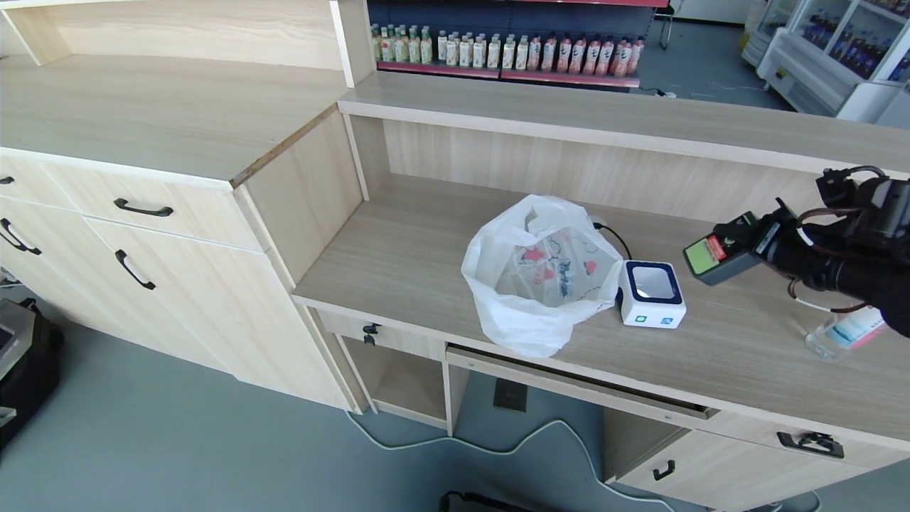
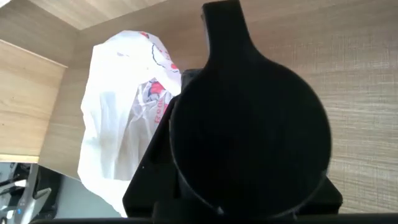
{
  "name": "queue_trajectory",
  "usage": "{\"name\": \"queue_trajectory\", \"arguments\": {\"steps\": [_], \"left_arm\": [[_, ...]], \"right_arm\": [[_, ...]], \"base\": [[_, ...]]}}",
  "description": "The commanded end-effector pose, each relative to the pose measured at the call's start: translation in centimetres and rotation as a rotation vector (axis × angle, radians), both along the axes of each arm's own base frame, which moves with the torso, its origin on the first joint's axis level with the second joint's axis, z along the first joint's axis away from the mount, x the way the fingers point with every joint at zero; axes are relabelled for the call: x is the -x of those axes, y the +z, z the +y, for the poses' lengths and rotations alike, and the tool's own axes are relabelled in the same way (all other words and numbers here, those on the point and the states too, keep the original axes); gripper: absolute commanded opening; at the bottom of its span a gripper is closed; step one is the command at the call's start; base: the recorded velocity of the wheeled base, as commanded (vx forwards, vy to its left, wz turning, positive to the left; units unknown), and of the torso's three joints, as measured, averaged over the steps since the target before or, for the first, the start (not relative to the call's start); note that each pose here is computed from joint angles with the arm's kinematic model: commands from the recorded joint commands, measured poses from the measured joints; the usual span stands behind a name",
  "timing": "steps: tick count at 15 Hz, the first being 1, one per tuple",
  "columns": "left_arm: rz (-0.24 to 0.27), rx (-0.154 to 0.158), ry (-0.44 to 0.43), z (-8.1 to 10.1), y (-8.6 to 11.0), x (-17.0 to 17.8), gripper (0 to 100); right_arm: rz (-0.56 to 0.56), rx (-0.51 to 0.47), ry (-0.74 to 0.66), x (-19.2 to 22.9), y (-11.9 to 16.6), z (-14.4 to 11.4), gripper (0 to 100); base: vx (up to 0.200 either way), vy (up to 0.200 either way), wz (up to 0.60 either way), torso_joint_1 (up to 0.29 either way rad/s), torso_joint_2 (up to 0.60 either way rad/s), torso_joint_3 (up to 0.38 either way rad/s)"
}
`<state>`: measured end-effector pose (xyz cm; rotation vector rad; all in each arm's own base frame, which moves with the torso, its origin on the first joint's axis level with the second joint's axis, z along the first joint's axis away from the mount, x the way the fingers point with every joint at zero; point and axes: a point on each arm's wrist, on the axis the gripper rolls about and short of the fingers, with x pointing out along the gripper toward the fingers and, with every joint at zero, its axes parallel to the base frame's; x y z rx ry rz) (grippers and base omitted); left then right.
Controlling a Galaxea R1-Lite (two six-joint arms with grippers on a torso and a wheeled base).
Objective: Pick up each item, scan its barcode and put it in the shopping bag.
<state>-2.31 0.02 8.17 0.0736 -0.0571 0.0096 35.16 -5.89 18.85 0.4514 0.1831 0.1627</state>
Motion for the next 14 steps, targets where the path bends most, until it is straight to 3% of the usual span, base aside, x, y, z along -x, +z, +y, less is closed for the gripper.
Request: {"name": "queue_trajectory", "arguments": {"steps": [1,8,14], "left_arm": [[-0.001,0.0,0.0,0.0,0.0,0.0,100],[-0.001,0.0,0.0,0.0,0.0,0.0,100],[-0.001,0.0,0.0,0.0,0.0,0.0,100]], "right_arm": [[0.042,-0.008,0.026,-1.4,-2.1,0.3,0],[0.014,0.015,0.091,-3.8,-3.5,2.3,0],[0.002,0.139,0.155,-5.5,-5.1,4.1,0]], "base": [[0.0,0.0,0.0,0.0,0.0,0.0],[0.0,0.0,0.0,0.0,0.0,0.0],[0.0,0.0,0.0,0.0,0.0,0.0]]}}
